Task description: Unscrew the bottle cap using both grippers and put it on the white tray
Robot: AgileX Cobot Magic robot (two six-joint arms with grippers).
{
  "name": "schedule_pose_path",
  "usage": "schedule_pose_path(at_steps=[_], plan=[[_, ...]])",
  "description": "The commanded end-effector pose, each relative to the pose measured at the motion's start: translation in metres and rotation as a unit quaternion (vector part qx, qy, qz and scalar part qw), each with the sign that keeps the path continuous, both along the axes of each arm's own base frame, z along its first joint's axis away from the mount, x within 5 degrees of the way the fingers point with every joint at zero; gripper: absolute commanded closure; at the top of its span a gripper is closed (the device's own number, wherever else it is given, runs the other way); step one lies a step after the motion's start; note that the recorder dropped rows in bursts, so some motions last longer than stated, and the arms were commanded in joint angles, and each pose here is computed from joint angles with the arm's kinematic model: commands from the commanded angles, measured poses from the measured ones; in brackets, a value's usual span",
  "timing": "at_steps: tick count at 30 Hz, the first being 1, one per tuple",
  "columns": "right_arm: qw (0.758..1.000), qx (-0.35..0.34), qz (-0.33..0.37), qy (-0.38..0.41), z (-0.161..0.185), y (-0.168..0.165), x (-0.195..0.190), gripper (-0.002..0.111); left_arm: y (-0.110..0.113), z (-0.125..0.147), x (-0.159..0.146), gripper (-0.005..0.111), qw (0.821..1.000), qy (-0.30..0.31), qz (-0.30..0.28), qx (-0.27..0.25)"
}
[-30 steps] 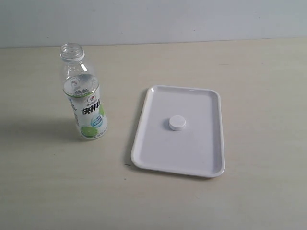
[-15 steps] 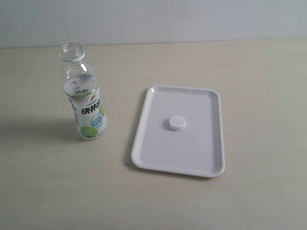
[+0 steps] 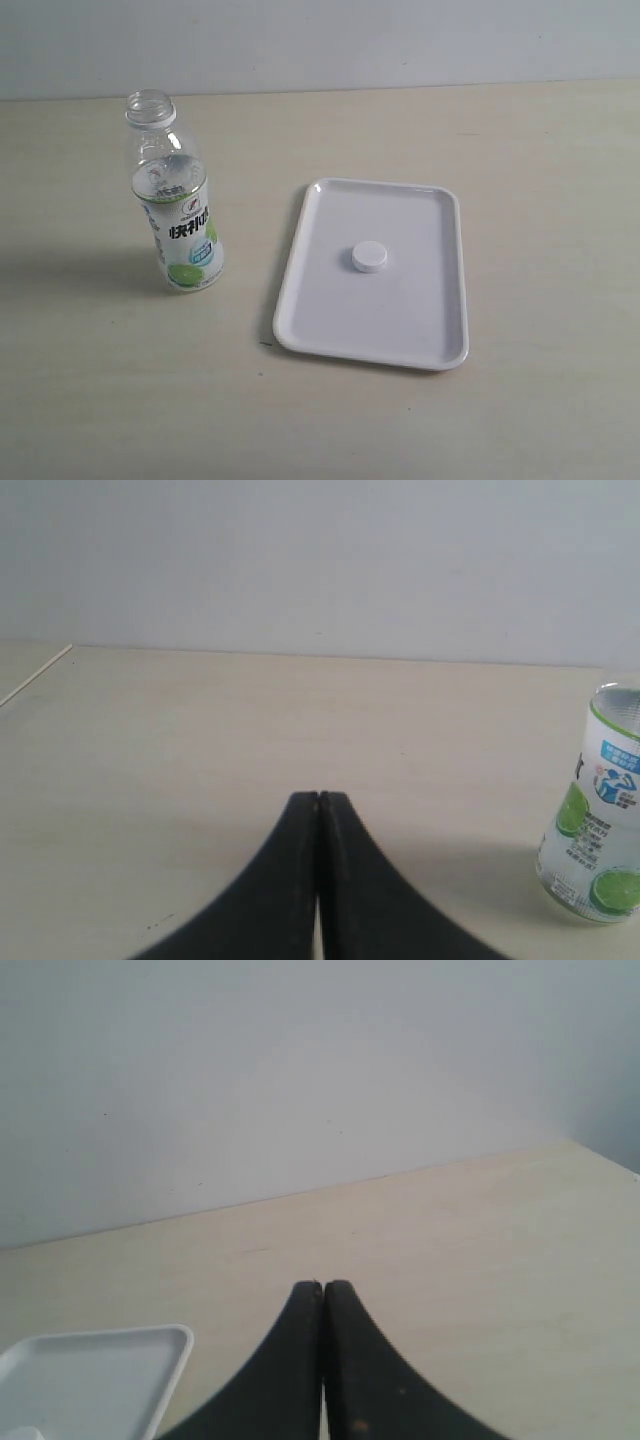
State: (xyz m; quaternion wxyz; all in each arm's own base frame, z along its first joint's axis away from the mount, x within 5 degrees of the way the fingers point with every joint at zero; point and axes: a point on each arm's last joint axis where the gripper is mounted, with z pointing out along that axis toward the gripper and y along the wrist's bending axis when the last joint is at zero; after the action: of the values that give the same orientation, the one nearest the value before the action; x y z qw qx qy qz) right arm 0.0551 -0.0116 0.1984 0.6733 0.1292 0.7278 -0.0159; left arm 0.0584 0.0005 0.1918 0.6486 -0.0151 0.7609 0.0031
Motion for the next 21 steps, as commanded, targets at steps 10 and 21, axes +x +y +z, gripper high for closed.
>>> schedule_pose_path(at_steps=[10, 21], plan=[[1.0, -0.002, -0.003, -0.006, -0.0004, -0.0003, -0.0002, 0.108, -0.0002, 0.0002, 0.0005, 0.107, 1.0, 0.002, -0.001, -0.002], [1.0, -0.004, -0.002, -0.016, 0.0014, -0.0002, -0.0001, 0.108, -0.0002, 0.0002, 0.0005, 0.107, 1.0, 0.002, -0.001, -0.002]])
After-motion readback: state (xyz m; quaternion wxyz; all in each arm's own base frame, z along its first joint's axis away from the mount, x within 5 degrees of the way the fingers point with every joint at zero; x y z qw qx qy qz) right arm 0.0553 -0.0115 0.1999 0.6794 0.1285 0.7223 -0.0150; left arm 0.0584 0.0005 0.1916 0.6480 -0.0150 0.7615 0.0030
